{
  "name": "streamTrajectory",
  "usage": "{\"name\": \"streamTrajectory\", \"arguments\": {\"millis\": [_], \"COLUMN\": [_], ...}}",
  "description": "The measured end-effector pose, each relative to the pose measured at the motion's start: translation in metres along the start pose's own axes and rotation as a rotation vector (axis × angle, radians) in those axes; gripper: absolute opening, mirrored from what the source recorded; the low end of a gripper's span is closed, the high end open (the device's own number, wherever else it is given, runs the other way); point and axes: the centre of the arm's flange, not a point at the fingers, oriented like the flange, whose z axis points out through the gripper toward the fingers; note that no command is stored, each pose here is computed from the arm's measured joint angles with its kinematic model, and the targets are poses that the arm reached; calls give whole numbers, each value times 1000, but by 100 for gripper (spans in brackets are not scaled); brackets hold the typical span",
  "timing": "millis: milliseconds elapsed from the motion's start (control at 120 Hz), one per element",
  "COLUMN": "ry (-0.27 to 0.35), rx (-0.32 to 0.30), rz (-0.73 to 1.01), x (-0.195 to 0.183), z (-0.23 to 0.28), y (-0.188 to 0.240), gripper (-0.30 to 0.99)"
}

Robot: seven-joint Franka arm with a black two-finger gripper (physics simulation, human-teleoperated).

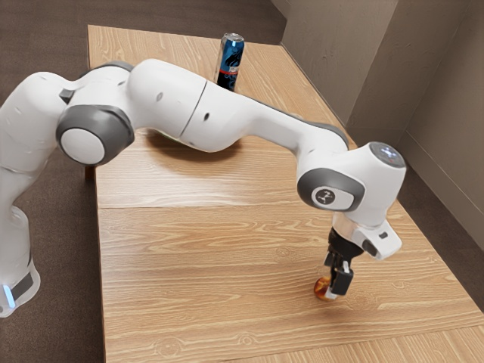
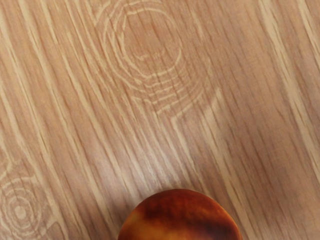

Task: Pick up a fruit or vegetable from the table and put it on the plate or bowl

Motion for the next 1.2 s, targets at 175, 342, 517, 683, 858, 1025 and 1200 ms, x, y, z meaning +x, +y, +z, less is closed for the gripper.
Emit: {"name": "streamTrajectory", "arguments": {"millis": [175, 342, 517, 683, 858, 1025, 1200], "ry": [6, 2, -2, 1, -9, -11, -2], "rx": [0, 1, 0, -1, 1, 1, 3], "rz": [-12, -21, -22, -21, -34, -32, -31], "x": [1, 2, 4, 5, 7, 8, 10], "z": [3, 9, 16, 19, 29, 33, 34], "y": [-5, -9, -8, -7, -14, -13, -12], "gripper": [67, 67, 67, 67, 67, 65, 54]}}
